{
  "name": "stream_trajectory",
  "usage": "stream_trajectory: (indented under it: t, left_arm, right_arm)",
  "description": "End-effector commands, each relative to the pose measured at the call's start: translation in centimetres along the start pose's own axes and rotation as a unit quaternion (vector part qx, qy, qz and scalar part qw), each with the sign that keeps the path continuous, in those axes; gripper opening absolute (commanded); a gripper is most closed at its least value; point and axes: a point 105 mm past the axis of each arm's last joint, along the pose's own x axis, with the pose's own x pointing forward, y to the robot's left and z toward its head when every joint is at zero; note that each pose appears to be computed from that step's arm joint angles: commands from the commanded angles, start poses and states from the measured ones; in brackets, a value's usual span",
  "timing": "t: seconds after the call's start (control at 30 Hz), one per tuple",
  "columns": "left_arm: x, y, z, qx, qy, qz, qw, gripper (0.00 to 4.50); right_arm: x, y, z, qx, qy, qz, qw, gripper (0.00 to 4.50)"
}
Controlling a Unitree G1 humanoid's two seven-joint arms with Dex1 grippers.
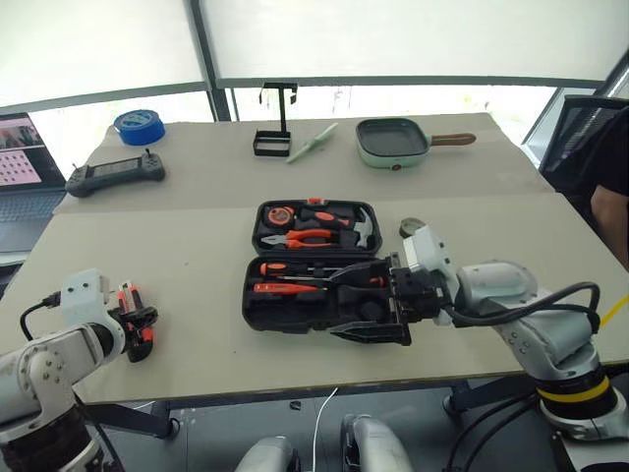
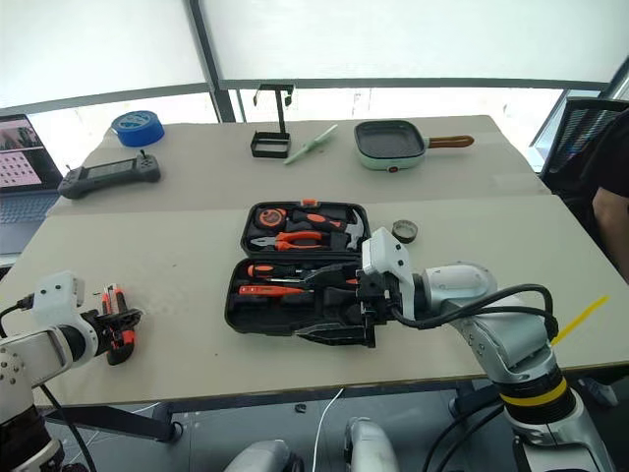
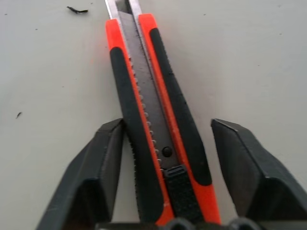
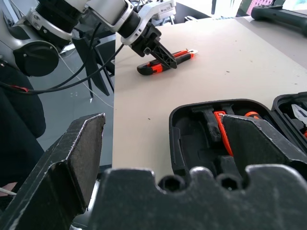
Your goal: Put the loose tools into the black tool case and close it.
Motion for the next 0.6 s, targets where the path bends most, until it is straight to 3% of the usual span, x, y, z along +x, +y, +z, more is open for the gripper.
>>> stream_trajectory:
  t: [0.03,0.17,0.27,0.43,0.6]
  left_arm:
    - [-0.1,-0.7,1.5,0.01,-0.01,-0.033,0.999,1.61]
    - [-1.2,-2.6,6.6,0.116,-0.101,-0.141,0.978,1.61]
    - [-2.9,-6.1,8.4,0.247,-0.127,-0.257,0.926,1.61]
    - [-5.2,-11.7,7.3,0.448,-0.087,-0.429,0.779,1.61]
    - [-3.9,-17.6,5.5,0.587,-0.057,-0.513,0.624,1.61]
  right_arm:
    - [-0.7,0.1,0.9,-0.03,0.003,-0.014,0.999,4.5]
    - [-1.2,0.3,0.9,-0.031,0.009,-0.024,0.999,4.5]
    - [-1.6,0.2,0.9,-0.026,0.012,-0.037,0.999,4.5]
    - [-2.7,0.3,0.0,-0.011,0.032,-0.058,0.998,4.5]
    - [-3.4,0.5,-0.2,-0.011,0.037,-0.105,0.994,4.5]
